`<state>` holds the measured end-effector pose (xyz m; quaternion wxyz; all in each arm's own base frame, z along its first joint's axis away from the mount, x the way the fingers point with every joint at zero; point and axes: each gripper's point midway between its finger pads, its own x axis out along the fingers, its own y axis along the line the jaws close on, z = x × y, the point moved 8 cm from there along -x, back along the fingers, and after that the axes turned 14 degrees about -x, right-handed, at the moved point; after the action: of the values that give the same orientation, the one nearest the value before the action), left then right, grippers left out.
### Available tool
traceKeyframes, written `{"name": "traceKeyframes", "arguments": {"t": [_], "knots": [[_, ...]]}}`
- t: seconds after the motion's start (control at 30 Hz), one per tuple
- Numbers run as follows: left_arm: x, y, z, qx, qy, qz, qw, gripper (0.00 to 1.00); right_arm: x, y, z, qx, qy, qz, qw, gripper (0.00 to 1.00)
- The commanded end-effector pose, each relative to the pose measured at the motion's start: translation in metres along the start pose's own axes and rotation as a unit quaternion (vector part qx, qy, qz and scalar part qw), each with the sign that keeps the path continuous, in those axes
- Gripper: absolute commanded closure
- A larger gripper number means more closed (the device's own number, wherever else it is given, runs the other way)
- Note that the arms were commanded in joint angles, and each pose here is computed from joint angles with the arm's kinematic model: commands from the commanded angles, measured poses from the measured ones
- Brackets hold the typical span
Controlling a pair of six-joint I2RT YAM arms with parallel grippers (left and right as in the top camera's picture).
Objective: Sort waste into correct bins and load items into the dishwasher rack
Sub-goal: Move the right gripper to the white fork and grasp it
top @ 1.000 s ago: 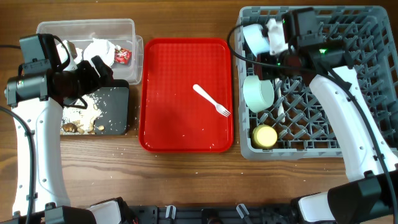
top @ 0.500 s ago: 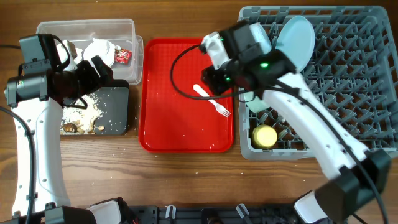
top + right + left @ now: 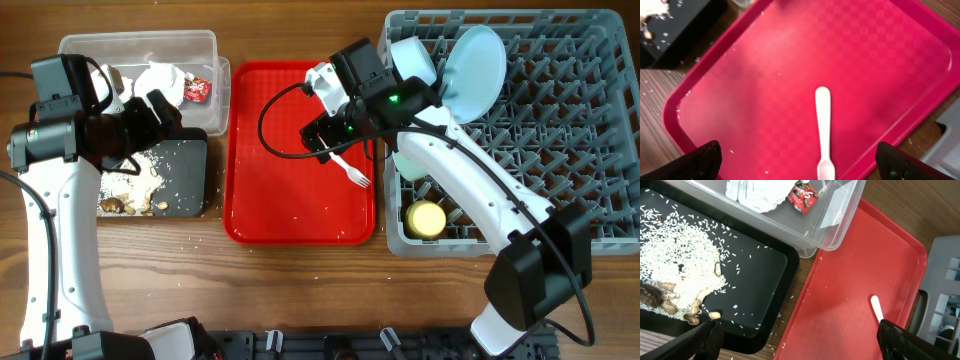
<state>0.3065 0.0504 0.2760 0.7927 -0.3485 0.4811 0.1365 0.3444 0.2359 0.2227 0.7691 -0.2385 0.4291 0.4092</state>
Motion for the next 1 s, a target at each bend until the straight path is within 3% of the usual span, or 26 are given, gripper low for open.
{"name": "traceKeyframes", "arguments": {"t": [0.0, 0.4, 0.63, 0.97], "knots": [[-0.008, -0.002, 0.002, 0.001, -0.012, -0.005, 1.0, 0.0, 0.007, 0.001, 0.005, -0.012, -0.01, 0.018, 1.0, 0.01], [-0.008, -0.002, 0.002, 0.001, -0.012, -0.005, 1.0, 0.0, 0.039, 0.008, -0.008, -0.036, 0.026, 0.039, 0.998, 0.08], [-0.008, -0.002, 0.002, 0.001, -0.012, -0.005, 1.0, 0.0, 0.078, 0.016, -0.028, -0.045, 0.09, 0.064, 0.993, 0.09], [-0.008, -0.002, 0.002, 0.001, -0.012, -0.005, 1.0, 0.0, 0.103, 0.005, -0.055, -0.089, 0.175, 0.021, 0.98, 0.11]]}}
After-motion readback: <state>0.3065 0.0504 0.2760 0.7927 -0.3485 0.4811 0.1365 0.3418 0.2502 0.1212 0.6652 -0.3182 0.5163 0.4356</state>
